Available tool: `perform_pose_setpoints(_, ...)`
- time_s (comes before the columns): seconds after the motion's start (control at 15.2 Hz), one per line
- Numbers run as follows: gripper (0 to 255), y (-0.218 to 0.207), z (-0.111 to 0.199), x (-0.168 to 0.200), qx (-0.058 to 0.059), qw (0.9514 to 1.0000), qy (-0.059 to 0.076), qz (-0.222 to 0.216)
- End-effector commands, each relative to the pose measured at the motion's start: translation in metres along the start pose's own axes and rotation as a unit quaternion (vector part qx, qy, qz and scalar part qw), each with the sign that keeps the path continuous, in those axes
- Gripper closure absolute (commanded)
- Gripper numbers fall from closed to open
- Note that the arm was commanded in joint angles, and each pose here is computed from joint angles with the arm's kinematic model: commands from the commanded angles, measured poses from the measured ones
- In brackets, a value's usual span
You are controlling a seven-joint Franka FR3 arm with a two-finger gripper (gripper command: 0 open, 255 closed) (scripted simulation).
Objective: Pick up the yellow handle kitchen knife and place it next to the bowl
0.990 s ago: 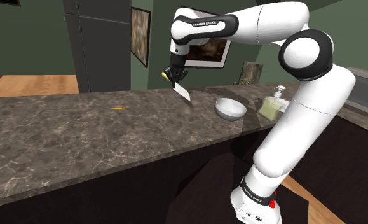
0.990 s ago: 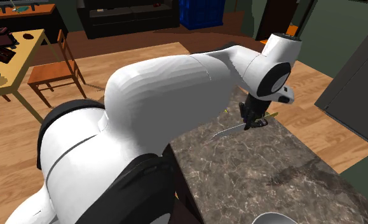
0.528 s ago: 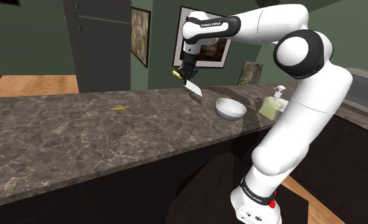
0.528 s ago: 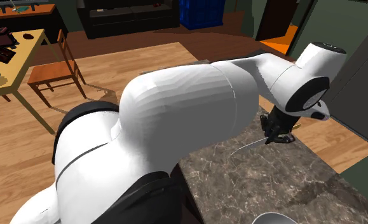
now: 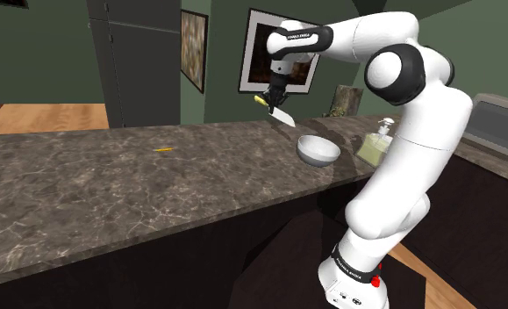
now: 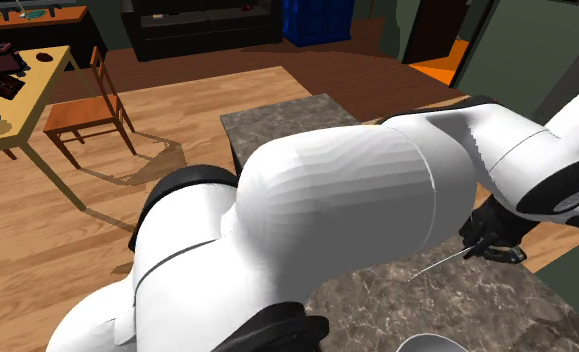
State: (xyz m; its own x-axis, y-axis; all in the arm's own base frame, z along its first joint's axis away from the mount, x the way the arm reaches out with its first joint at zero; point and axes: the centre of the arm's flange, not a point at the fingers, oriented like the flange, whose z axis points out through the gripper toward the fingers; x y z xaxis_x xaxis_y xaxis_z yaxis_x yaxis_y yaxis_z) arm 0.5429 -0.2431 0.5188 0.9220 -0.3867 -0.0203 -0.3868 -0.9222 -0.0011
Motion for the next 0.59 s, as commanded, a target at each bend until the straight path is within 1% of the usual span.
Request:
perform_pose_setpoints(0.0, 255, 0.026, -0.001, 0.008, 0.000, 1.0000, 0.000, -0.001)
perform_pose_setpoints(0.46, 255, 0.114, -0.001, 0.036, 0.000, 1.0000, 0.000, -0.001)
perform_pose_setpoints(0.53, 255, 0.119, -0.001, 0.037, 0.000, 1.0000, 0.000, -0.001)
